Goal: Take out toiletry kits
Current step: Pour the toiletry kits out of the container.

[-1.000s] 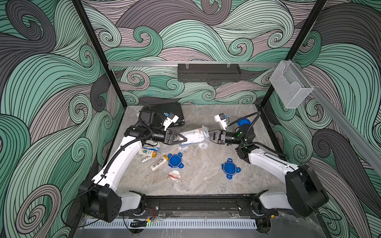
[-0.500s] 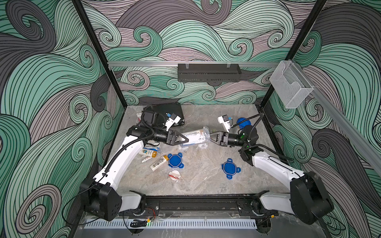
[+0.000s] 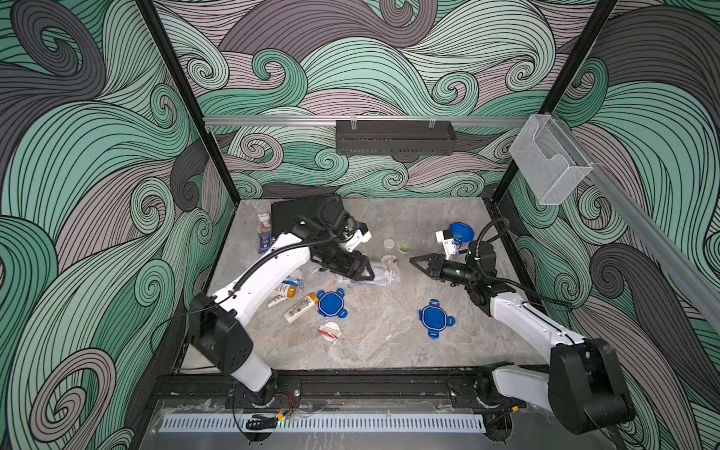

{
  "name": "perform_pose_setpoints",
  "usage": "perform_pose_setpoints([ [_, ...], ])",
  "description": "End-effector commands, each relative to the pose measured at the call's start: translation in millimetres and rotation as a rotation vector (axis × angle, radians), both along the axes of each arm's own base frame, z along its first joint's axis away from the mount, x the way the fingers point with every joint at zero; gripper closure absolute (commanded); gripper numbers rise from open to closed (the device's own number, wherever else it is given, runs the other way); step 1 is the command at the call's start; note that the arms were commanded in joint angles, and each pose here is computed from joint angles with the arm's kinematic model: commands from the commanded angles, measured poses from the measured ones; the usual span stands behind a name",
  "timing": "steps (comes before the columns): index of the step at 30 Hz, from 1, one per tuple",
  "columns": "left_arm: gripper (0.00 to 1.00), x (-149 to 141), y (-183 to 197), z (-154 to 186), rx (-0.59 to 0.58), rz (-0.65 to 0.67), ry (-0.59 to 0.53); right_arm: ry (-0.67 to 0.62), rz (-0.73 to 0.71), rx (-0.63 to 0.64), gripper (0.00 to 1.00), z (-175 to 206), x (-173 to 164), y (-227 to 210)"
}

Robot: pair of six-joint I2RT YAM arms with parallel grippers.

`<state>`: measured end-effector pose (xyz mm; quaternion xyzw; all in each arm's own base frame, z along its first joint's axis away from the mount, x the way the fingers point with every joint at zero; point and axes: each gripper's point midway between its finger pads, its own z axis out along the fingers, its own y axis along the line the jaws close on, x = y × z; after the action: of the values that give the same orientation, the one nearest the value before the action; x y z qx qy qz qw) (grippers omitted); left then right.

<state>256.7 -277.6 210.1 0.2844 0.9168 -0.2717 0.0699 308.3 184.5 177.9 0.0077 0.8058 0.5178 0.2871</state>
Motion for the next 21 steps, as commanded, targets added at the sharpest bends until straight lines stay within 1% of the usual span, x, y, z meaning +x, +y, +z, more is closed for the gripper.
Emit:
perform_pose_setpoints([
  [1,1.00,5,31,-18,0.384,0.046,0.089,0.068,-0.046,-0.076,0.79,-30,-2,-14],
  [2,1.00,3,21,-4,0.400,0.010,0.022,0.076,-0.044,-0.082,0.79,-33,-4,-15],
  [3,1.00,3,11,8,0.380,-0.012,-0.047,0.077,-0.045,-0.092,0.79,-35,-5,-16],
  [4,1.00,7,-3,13,0.329,-0.027,-0.108,0.079,-0.053,-0.100,0.79,-37,-5,-17],
  [5,1.00,11,-12,4,0.301,-0.051,-0.135,0.077,-0.058,-0.103,0.79,-38,-5,-18],
  [6,1.00,17,-7,-6,0.355,-0.046,-0.121,0.076,-0.064,-0.105,0.79,-38,-4,-19],
  [7,1.00,18,3,-8,0.449,-0.042,-0.079,0.077,-0.062,-0.104,0.79,-39,-4,-18],
  [8,1.00,12,5,1,0.486,-0.034,-0.019,0.076,-0.055,-0.101,0.79,-37,-4,-17],
  [9,1.00,10,1,5,0.483,-0.043,-0.044,0.078,-0.052,-0.101,0.79,-38,-4,-17],
  [10,1.00,11,-3,7,0.474,-0.055,-0.105,0.078,-0.049,-0.102,0.79,-38,-5,-17],
  [11,1.00,12,-5,4,0.457,-0.060,-0.136,0.076,-0.051,-0.104,0.79,-39,-5,-17],
  [12,1.00,21,-4,-4,0.449,-0.065,-0.174,0.077,-0.052,-0.106,0.79,-40,-5,-17],
  [13,1.00,29,7,-12,0.501,-0.036,-0.174,0.076,-0.054,-0.105,0.79,-41,-5,-17],
  [14,1.00,25,14,-4,0.523,-0.025,-0.118,0.072,-0.048,-0.100,0.79,-40,-5,-17],
  [15,1.00,18,13,7,0.511,-0.028,-0.071,0.067,-0.040,-0.095,0.79,-39,-6,-15],
  [16,1.00,14,7,20,0.457,-0.040,-0.091,0.056,-0.033,-0.087,0.79,-37,-7,-14],
  [17,1.00,13,1,33,0.386,-0.038,-0.138,0.043,-0.028,-0.081,0.78,-35,-8,-12],
  [19,1.00,17,-4,52,0.214,-0.023,-0.206,0.009,-0.013,-0.059,0.76,-26,-9,-8],
  [20,1.00,14,-5,62,0.118,-0.035,-0.227,-0.017,0.003,-0.043,0.74,-18,-11,-4],
  [21,1.00,8,-2,70,0.051,-0.047,-0.239,-0.047,0.018,-0.029,0.72,-10,-13,-1],
])
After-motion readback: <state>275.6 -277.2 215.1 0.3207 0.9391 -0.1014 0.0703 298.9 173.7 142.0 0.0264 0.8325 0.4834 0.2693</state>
